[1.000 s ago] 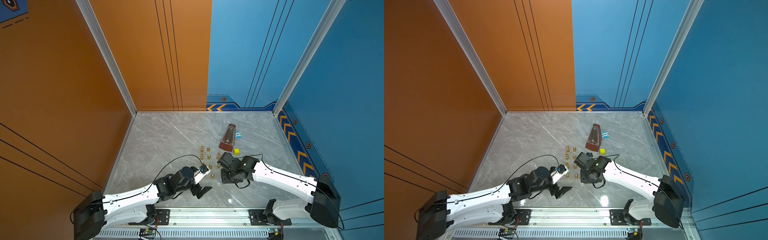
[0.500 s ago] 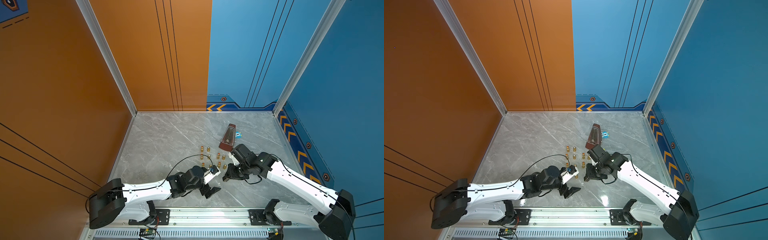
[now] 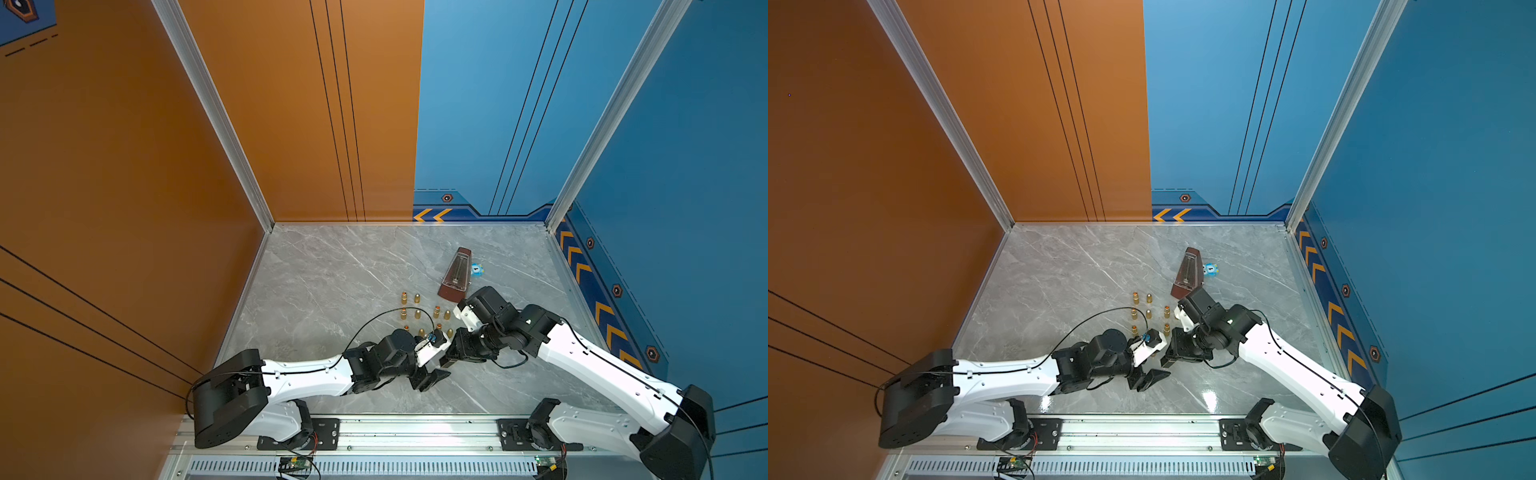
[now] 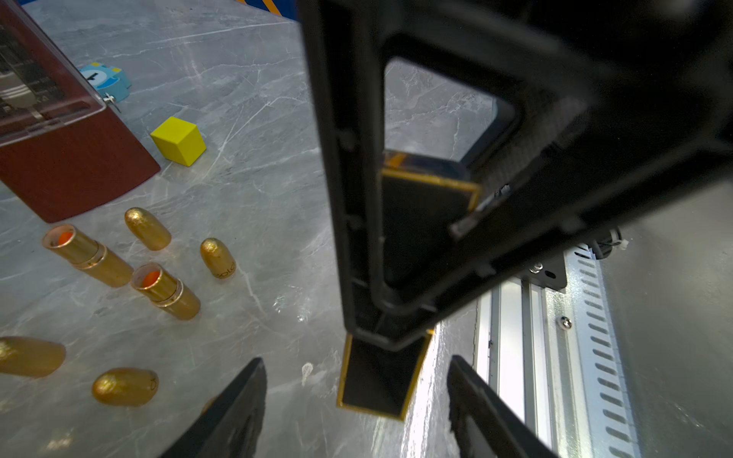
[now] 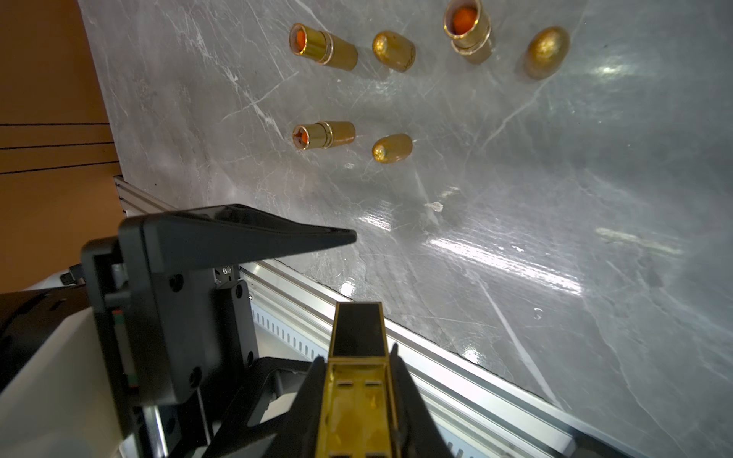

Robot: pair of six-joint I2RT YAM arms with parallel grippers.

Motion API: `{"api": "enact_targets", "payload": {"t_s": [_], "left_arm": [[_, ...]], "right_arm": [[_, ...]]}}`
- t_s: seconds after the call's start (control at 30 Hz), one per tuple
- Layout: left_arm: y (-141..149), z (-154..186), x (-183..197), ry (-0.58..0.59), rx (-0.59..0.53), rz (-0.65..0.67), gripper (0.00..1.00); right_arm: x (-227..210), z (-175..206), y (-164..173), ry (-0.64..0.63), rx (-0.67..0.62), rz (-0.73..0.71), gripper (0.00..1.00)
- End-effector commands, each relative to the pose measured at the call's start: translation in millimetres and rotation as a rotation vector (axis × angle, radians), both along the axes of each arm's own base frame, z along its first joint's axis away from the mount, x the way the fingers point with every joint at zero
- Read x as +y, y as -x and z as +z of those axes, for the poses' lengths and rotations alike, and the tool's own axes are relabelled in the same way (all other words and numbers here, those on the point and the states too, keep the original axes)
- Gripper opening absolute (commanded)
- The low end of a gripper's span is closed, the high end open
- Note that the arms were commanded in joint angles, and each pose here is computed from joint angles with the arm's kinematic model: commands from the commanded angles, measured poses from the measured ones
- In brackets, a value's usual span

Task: Open the lipstick cap
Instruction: Open the cover of the lipstick.

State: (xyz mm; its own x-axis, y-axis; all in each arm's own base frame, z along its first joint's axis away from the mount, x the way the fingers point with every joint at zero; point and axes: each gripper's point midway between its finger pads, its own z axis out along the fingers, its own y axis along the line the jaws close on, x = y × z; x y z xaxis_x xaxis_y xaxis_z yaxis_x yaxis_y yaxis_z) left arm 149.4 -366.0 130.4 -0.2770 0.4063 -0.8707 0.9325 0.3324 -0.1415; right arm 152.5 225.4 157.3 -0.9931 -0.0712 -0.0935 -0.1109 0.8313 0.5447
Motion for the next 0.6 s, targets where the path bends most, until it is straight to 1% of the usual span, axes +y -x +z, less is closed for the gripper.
{"api": "enact_targets", "payload": {"t_s": [0.0, 0.07, 0.17, 0.23, 0.57], "left_arm": [[5.2, 11.6, -13.9, 0.038, -0.008, -0.042, 0.67], [4.0, 11.9, -14.2, 0.037, -0.012, -0.039, 0.61], [3.4, 15.3, -14.0, 0.053, -0.024, -0.036, 0.56], [3.0, 14.9, -13.9, 0.052, -0.025, -0.035, 0.52], [1.8, 13.0, -11.8, 0.045, -0.035, -0.027, 0.34]], "right_arm": [[7.6, 13.3, -2.3, -0.066, -0.023, 0.005, 0.24], [8.2, 13.2, -2.3, -0.070, -0.019, 0.004, 0.24], [8.6, 13.1, -1.2, -0.077, -0.016, 0.006, 0.24], [9.0, 12.8, -0.7, -0.080, -0.012, 0.008, 0.24], [9.2, 10.4, 1.6, -0.095, 0.006, 0.007, 0.24]]}}
